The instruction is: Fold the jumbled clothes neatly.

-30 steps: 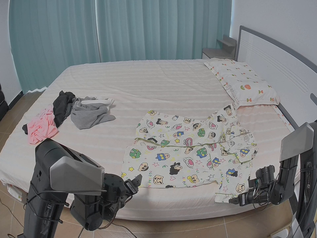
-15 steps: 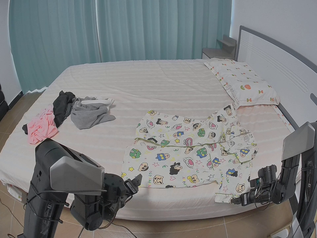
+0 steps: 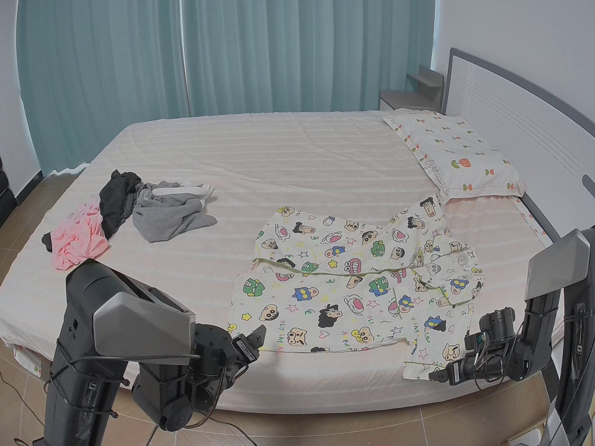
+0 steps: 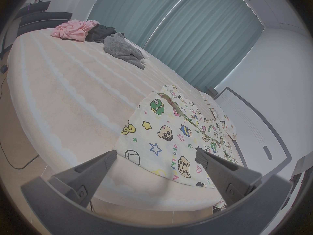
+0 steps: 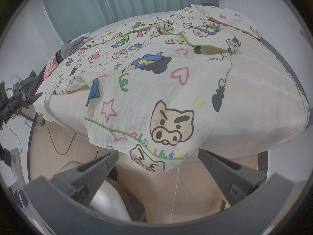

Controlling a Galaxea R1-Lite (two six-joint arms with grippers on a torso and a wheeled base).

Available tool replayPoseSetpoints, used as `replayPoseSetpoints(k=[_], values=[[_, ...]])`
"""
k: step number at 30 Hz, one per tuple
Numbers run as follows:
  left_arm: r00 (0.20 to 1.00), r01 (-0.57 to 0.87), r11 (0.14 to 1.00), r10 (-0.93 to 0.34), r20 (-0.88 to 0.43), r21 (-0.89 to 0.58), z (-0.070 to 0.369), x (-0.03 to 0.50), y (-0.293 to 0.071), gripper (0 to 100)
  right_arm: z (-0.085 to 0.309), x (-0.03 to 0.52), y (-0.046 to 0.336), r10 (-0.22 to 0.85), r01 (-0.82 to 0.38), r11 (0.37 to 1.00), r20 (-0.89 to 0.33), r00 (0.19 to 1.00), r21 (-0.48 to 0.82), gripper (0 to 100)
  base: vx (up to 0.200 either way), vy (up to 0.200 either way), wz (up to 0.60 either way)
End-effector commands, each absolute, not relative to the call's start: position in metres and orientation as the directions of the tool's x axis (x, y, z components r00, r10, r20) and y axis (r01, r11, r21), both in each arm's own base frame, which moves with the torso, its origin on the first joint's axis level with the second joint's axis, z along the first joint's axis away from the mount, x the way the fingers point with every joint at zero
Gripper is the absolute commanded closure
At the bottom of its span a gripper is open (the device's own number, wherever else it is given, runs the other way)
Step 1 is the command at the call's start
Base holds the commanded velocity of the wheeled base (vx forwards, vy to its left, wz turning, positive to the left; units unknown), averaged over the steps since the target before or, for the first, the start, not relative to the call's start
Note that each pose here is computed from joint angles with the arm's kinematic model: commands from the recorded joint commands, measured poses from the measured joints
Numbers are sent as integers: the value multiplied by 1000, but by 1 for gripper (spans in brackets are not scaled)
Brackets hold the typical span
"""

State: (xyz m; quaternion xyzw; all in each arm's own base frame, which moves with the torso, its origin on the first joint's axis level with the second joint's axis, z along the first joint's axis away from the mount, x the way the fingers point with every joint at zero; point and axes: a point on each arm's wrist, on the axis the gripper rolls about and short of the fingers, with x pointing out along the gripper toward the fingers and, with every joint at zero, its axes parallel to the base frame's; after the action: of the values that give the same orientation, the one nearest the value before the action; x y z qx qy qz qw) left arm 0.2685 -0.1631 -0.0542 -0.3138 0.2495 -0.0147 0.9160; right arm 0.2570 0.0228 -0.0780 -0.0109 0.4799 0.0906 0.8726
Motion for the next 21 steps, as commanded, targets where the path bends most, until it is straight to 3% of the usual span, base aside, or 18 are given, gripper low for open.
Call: replayPoseSetpoints(k=[1, 21], values=[[881, -123, 797, -186, -434, -591, -53, 269, -163, 0, -78, 261, 26, 150, -179, 982, -846, 511, 66, 100, 0, 0, 0], [883, -123, 796, -184, -431, -592, -52, 270, -163, 0, -76, 257, 26, 105, -154, 988, -862, 496, 32, 100, 0, 0, 0]])
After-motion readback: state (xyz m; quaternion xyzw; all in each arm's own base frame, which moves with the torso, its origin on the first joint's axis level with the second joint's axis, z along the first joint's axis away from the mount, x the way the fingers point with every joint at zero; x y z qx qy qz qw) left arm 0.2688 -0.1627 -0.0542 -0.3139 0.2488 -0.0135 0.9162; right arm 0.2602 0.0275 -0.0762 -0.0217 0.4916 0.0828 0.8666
